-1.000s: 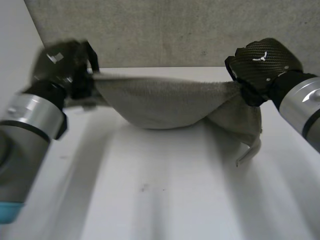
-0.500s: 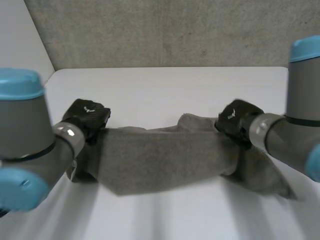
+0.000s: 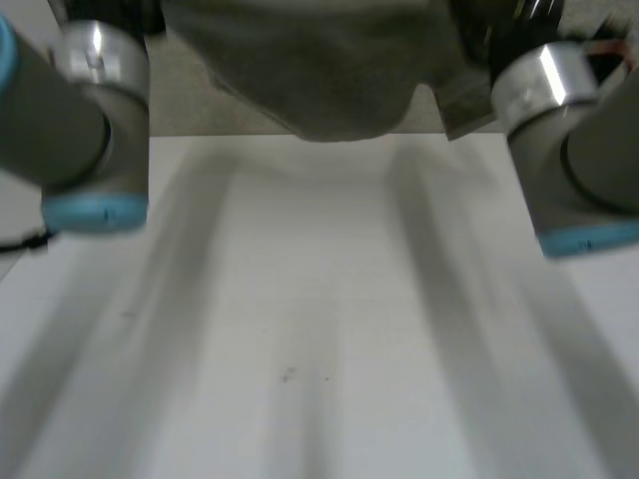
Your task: Fold the towel.
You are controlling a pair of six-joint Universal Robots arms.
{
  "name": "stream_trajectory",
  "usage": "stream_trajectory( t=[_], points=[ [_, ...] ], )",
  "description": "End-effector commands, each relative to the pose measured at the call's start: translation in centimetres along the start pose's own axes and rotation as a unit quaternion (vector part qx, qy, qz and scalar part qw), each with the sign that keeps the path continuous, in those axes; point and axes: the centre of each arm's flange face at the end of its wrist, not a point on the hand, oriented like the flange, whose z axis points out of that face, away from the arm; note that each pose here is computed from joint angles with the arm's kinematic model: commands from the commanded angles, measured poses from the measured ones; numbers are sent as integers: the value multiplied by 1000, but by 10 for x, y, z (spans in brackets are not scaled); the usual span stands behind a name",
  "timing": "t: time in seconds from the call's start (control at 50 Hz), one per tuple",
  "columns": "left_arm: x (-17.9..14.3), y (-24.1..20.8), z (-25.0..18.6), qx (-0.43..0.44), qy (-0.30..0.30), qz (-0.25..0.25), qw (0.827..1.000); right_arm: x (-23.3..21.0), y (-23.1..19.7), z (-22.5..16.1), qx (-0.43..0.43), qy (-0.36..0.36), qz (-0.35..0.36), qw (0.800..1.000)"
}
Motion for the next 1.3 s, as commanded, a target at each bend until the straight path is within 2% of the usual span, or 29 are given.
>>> stream_trajectory(
  t=[0.02,0.04,0.06,0.1,0.16,0.2,0.34,0.42,0.48,0.6,0.7,0.88,1.02,1.3],
  points=[
    [18,87,-85,-166,86,27,982,-56,31,-70,-131,-213,24,968],
    [21,102,-104,-196,103,33,975,-66,34,-86,-152,-252,29,955],
    [21,102,-104,-196,103,33,975,-66,34,-86,-152,-253,29,955],
    [25,127,-136,-250,128,44,959,-86,45,-111,-184,-312,40,931],
    [26,137,-150,-274,138,48,951,-100,53,-122,-199,-337,49,919],
    [26,147,-169,-305,150,54,939,-118,69,-136,-239,-361,76,898],
    [21,148,-184,-324,152,59,932,-119,71,-146,-295,-361,157,871],
    [15,136,-187,-315,148,58,936,-108,70,-150,-327,-355,208,851],
    [13,131,-189,-311,147,57,937,-98,72,-152,-341,-342,229,845],
    [10,126,-192,-309,146,57,938,-82,83,-149,-355,-313,242,847],
    [9,127,-195,-311,146,58,937,-66,95,-140,-355,-290,240,856],
    [4,131,-195,-320,138,62,935,-54,98,-113,-269,-319,183,890],
    [5,132,-198,-323,142,62,933,-83,116,-87,-223,-353,135,899],
    [4,133,-198,-324,141,62,933,-142,142,-82,-191,-405,65,892]
  ],
)
